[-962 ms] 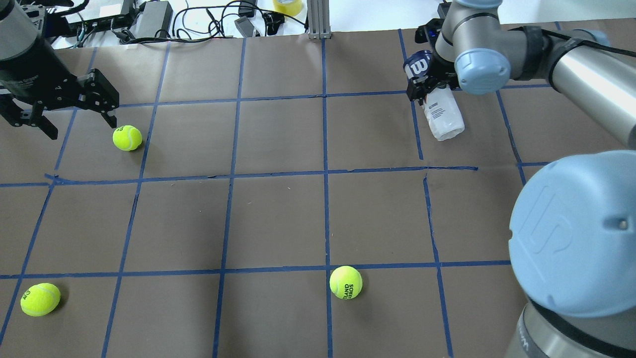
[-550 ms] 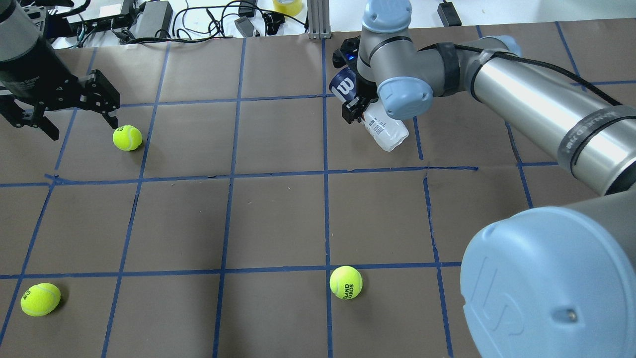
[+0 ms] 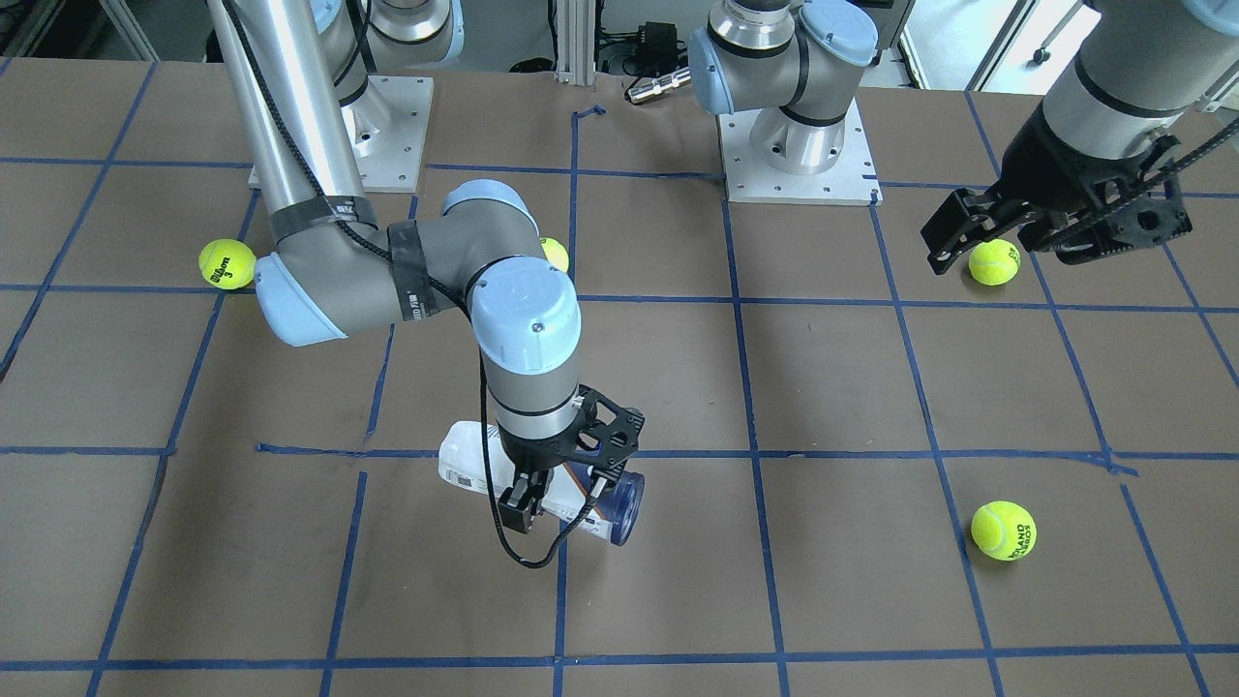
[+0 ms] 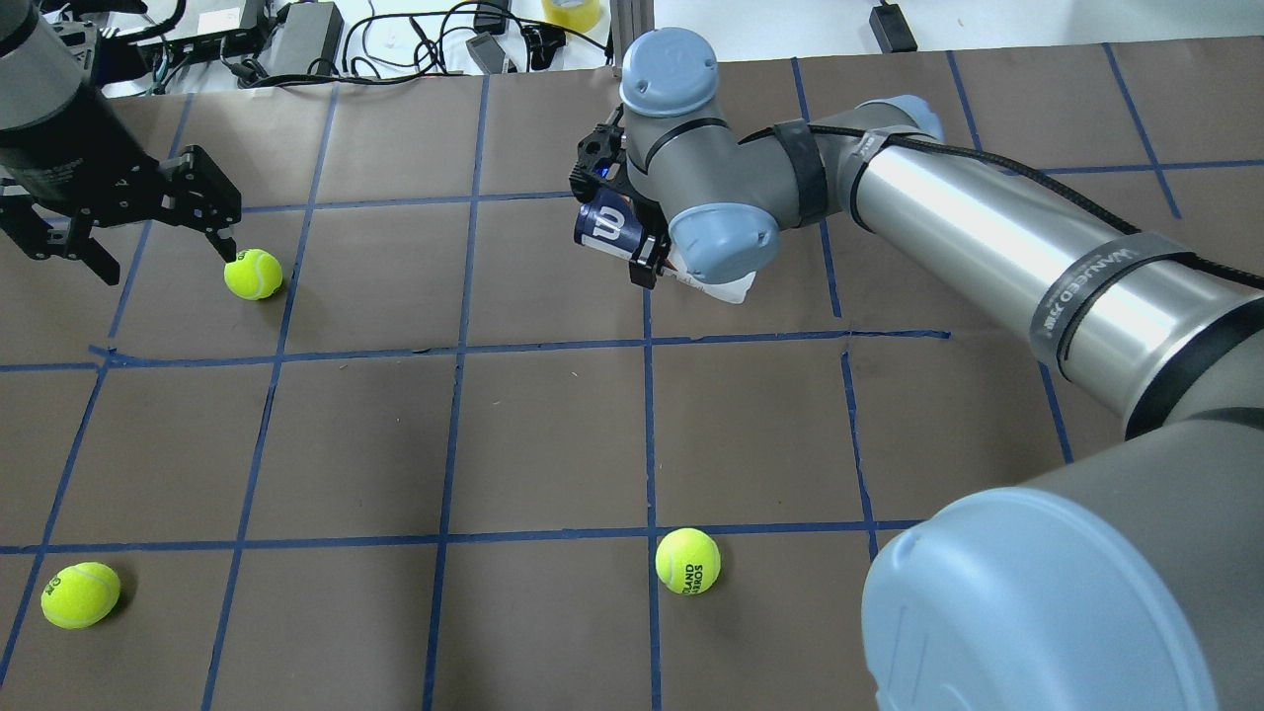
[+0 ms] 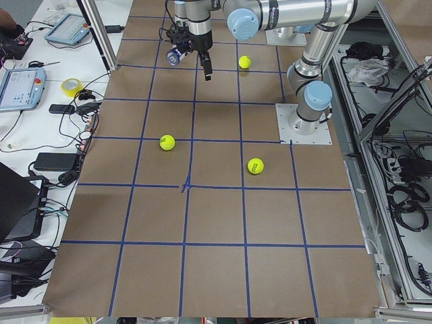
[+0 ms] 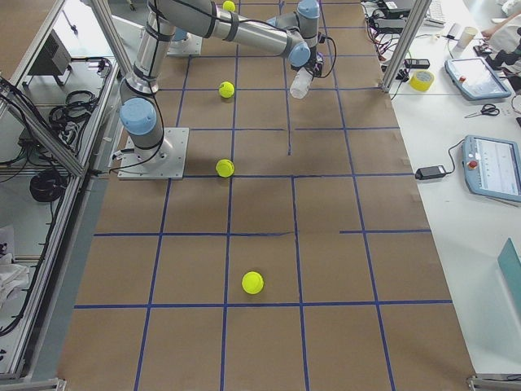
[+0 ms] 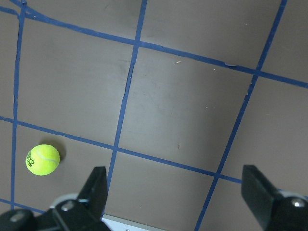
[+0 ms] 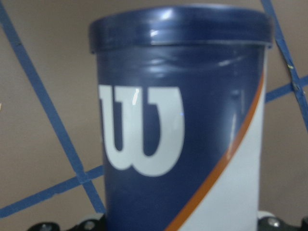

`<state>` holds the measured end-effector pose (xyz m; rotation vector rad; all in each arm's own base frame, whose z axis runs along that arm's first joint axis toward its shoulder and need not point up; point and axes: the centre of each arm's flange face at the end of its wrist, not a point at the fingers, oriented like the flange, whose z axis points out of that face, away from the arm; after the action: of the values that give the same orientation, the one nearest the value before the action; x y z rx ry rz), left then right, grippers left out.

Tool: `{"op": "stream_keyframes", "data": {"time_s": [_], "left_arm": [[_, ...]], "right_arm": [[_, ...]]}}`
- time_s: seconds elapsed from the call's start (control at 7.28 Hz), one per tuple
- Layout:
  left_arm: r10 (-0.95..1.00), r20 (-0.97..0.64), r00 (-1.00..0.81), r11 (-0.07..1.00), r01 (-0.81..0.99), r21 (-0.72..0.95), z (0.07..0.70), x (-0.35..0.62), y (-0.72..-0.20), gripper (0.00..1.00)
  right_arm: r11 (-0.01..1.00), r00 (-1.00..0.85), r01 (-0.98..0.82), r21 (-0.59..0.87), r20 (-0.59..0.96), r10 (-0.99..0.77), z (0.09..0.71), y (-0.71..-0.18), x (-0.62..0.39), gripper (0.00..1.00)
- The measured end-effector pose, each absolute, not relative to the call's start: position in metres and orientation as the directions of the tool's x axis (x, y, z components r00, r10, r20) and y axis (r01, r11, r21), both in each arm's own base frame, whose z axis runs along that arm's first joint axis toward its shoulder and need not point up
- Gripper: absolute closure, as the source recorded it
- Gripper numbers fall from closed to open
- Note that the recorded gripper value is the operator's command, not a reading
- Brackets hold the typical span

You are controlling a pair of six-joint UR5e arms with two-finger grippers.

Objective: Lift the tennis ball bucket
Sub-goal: 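Carry the can with the right gripper toward the table center, then lay the can on its side and open the right gripper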

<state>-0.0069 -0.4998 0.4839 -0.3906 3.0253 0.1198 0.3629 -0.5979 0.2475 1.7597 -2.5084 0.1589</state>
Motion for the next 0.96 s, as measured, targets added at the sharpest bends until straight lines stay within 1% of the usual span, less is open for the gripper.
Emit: {"op": "stream_keyframes", "data": {"time_s": [0.27,0.55,0.69,0.82,0.96], "left_arm": [[-0.245,-0.096,-0.965,0.965,-0.252,0.067,0.482,-0.007,-0.502,0.0],[-0.231,-0.096,-0.968,0.969,-0.238,0.067,0.477,-0.006,-0.503,0.0],[-0.229,-0.096,-0.969,0.969,-0.236,0.072,0.473,-0.006,-0.503,0.0],[-0.228,-0.095,-0.969,0.969,-0.236,0.075,0.471,-0.006,-0.503,0.0],[-0.228,-0.094,-0.969,0.969,-0.235,0.075,0.471,-0.006,-0.503,0.0]], "right_arm": [[0.224,-0.224,-0.974,-0.011,0.116,-0.968,0.23,-0.573,0.405,0.37],[0.122,-0.123,-0.992,-0.016,0.133,-0.983,0.217,-0.556,0.436,0.37],[0.092,-0.094,-0.996,-0.019,0.137,-0.986,0.215,-0.553,0.442,0.37],[0.067,-0.069,-0.998,-0.018,0.139,-0.988,0.212,-0.551,0.445,0.25],[0.046,-0.048,-0.999,-0.018,0.144,-0.988,0.212,-0.55,0.448,0.0]]}}
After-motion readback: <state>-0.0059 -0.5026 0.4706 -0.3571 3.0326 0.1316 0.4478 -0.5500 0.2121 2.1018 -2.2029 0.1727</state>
